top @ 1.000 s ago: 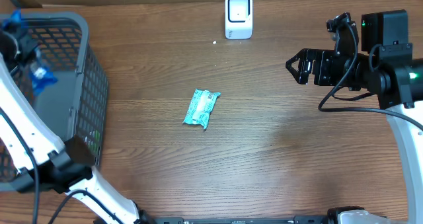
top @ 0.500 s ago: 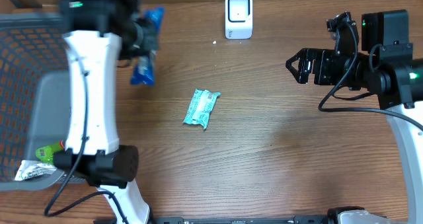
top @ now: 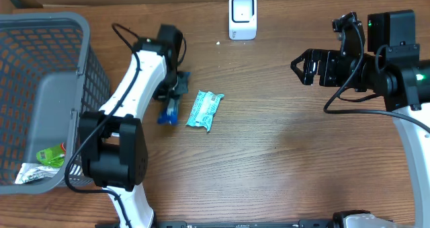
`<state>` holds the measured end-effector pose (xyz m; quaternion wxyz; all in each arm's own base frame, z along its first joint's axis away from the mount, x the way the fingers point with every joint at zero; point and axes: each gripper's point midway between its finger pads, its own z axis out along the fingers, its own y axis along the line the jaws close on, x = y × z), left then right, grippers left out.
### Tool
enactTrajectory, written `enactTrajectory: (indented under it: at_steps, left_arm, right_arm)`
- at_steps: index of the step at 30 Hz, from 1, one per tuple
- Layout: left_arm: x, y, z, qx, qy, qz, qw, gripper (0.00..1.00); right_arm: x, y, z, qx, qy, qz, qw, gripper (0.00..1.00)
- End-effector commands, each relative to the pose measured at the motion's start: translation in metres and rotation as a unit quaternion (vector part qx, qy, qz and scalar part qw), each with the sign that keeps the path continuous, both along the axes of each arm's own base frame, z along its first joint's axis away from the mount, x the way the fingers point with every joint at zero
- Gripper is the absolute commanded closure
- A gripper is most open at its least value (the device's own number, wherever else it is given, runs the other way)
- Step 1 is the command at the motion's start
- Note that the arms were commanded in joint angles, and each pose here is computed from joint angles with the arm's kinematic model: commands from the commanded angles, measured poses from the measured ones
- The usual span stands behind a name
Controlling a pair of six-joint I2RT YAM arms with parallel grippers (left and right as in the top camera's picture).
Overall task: Scan the item barcode
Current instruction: 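Place the blue snack bar on the table left of the wipes, then reach into the basket and grasp the green-red snack bag with the left gripper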
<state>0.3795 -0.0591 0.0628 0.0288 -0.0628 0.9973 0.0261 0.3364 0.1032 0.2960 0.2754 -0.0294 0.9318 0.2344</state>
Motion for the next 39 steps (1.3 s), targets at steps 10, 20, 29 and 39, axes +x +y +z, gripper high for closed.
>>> enactTrajectory:
  at_steps: [10, 20, 29, 39]
  left_arm:
    - [0.024, 0.001, 0.066, -0.008, -0.045, 0.000, 0.999, 0.20]
    - [0.034, 0.062, 0.267, 0.039, -0.238, 0.064, 0.968, 0.19]
    - [-0.008, 0.162, 0.304, 0.010, -0.272, 0.202, 0.941, 0.26]
    - [-0.095, 0.261, 0.246, 0.001, -0.165, 0.428, 0.889, 0.32]
  right_arm:
    - [0.002, 0.002, 0.010, 0.001, -0.016, 0.002, 1.000, 0.00]
    - [0.000, 0.001, 0.007, 0.000, -0.008, 0.002, 1.000, 0.00]
    - [-0.003, 0.001, 0.006, -0.001, -0.002, 0.002, 1.000, 0.00]
    - [-0.003, 0.001, 0.005, -0.001, -0.001, 0.002, 1.000, 0.00]
